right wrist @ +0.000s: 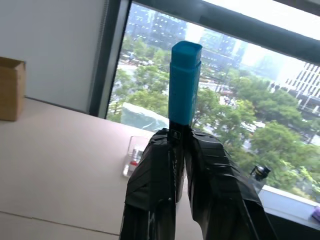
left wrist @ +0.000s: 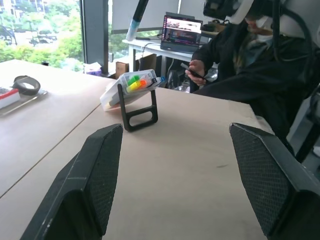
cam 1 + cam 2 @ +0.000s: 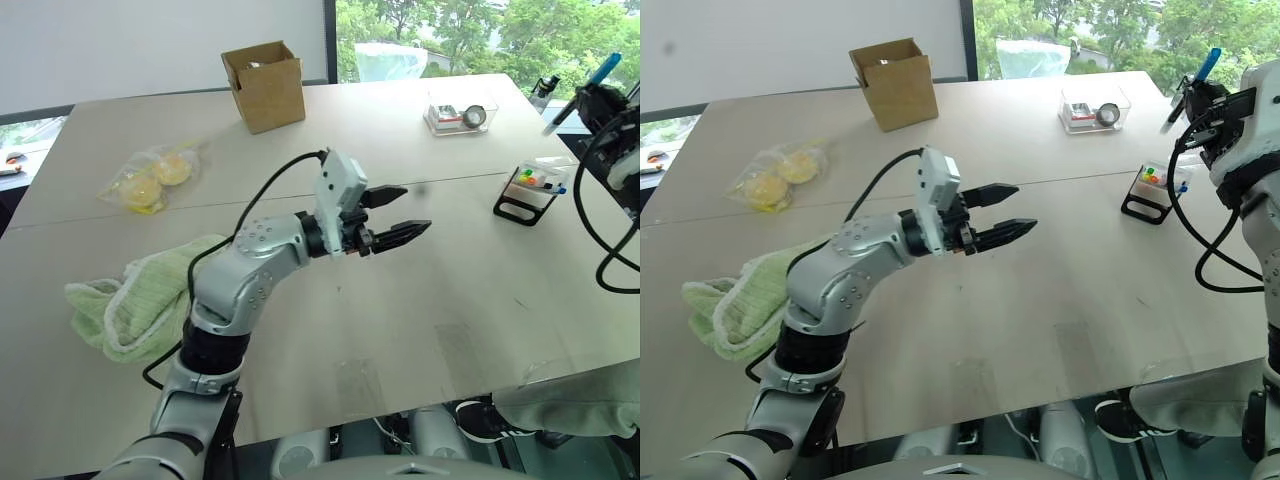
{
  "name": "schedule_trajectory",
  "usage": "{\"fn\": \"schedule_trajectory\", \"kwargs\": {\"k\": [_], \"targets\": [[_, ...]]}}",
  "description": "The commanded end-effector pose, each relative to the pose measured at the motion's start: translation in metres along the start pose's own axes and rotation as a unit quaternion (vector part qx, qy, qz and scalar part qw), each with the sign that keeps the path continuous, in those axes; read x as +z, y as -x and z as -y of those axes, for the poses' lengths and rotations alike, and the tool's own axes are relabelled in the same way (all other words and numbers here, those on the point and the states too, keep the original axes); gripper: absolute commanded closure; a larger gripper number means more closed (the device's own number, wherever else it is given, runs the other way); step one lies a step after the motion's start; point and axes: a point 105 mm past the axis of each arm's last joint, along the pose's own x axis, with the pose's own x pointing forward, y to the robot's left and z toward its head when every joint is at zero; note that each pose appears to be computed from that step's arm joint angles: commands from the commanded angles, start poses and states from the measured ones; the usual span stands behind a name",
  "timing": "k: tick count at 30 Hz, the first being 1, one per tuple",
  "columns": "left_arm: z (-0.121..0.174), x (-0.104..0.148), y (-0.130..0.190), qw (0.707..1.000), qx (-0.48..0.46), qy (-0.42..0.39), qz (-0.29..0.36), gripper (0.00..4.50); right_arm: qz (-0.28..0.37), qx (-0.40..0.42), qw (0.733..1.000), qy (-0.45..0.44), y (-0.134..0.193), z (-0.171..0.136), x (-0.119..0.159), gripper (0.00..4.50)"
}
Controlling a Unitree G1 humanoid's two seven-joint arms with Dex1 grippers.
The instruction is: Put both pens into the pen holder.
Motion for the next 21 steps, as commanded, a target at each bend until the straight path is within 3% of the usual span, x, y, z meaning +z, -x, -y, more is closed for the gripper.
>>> {"fn": "schedule_trajectory", "kwargs": {"k": [1, 12, 21], "targets": [[0.0, 0.013, -0.003, 0.999, 0.002, -0.032, 0.022, 1.02, 0.025, -0.033, 0.999, 0.028, 0.003, 0.01, 0.007, 4.5], [-0.002, 0.009, 0.005, 0.999, 0.013, -0.031, 0.017, 1.02, -0.015, -0.06, 0.998, 0.031, 0.025, 0.002, -0.033, 4.5], [-0.001, 0.02, 0.005, 0.999, -0.001, -0.038, 0.018, 1.02, -0.003, -0.079, 0.997, 0.02, 0.023, -0.002, -0.048, 4.5]]}}
